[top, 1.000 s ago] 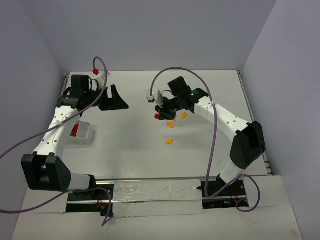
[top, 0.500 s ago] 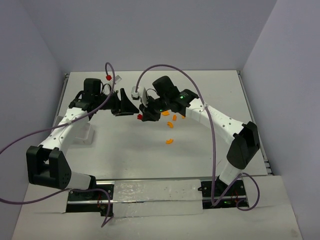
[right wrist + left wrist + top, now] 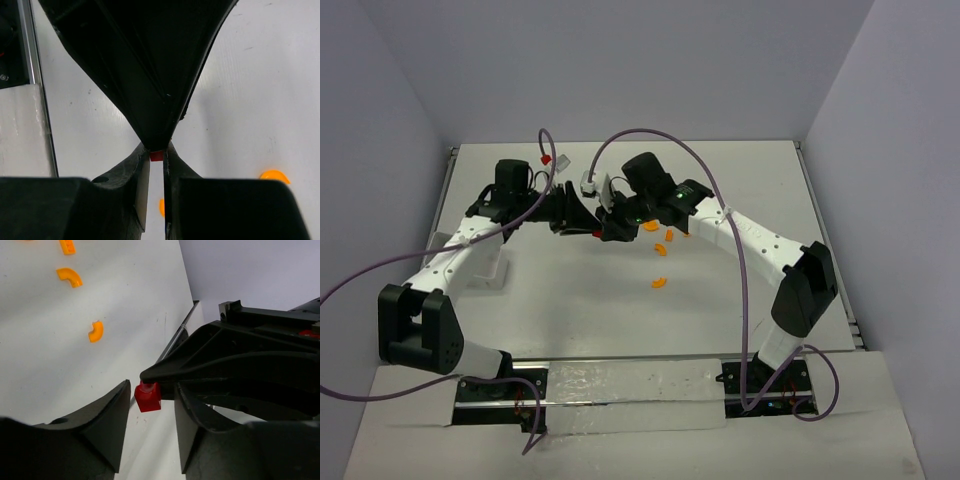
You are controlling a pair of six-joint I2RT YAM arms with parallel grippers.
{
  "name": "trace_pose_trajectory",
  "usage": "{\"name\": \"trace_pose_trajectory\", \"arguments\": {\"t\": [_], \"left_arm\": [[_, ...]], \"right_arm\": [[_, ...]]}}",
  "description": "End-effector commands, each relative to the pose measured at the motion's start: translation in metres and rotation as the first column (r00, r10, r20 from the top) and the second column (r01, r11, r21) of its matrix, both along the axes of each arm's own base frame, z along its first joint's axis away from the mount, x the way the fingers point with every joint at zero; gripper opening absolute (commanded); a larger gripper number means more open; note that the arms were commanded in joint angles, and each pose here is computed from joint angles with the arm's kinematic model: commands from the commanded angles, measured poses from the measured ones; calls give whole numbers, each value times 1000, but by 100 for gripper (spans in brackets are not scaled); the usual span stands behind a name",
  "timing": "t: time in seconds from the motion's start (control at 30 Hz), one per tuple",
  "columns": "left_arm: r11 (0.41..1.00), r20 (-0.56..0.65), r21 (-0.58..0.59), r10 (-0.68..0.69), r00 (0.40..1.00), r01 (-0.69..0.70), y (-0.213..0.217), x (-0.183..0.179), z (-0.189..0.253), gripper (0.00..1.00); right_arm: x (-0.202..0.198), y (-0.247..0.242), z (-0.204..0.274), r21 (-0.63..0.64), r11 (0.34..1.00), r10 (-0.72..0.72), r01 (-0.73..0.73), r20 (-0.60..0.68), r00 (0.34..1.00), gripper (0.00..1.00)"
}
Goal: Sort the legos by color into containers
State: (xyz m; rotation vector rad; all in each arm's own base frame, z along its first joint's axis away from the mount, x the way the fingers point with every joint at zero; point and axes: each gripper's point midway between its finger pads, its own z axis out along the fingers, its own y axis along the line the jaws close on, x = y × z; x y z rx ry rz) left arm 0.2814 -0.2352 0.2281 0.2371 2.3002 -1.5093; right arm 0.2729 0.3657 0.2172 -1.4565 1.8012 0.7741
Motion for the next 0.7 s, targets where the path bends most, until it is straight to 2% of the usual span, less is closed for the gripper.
{"name": "trace_pose_trajectory", "arguments": {"t": [0.0,0.07,0.17,0.2,0.23,0.27,0.3,0.33,0.37,0.43,0.47,0.53,0.57,0.6,0.63,0.67], "left_arm": [[999,33,-34,-30,999,31,-6,5,13,45],[999,35,-32,-36,999,37,-6,5,12,35],[999,42,-16,-48,998,49,-4,3,13,6],[999,50,-8,-51,997,51,-3,2,13,0],[999,51,-4,-48,998,48,-3,2,13,0],[999,65,8,-48,997,48,1,1,14,0],[999,68,10,-42,997,42,3,2,14,0],[999,88,46,-31,996,27,12,4,13,0],[997,130,73,-25,991,15,21,8,15,0],[982,128,180,30,991,-53,53,18,7,0],[962,138,250,74,988,-107,82,28,3,0],[926,172,352,77,982,-134,116,34,-1,0],[893,230,423,58,972,-153,144,39,1,0],[861,218,473,94,971,-189,161,40,-5,0],[777,248,569,150,957,-270,194,44,-10,0],[717,273,626,166,948,-306,212,43,-14,0]], "right_arm": [[7,16,37,82,997,-5,-2,85,996,0],[9,16,36,80,997,-11,4,88,996,0],[13,15,36,79,996,-38,30,96,995,0],[15,14,35,75,996,-52,44,100,994,0],[15,14,35,75,996,-55,48,97,994,2],[17,13,34,68,996,-70,64,92,993,24],[17,13,33,63,996,-75,70,83,994,28],[18,11,33,63,994,-88,84,65,994,59],[18,9,33,63,994,-96,93,53,994,80],[19,2,30,65,993,-105,103,26,994,100],[20,-4,28,65,991,-116,114,15,993,100],[24,-13,22,57,989,-137,137,-6,991,100],[28,-20,20,56,986,-154,155,-21,988,100],[32,-25,17,53,984,-171,173,-31,985,100],[41,-35,11,40,976,-210,212,-46,977,100],[47,-42,8,32,970,-239,241,-50,970,100]]}}
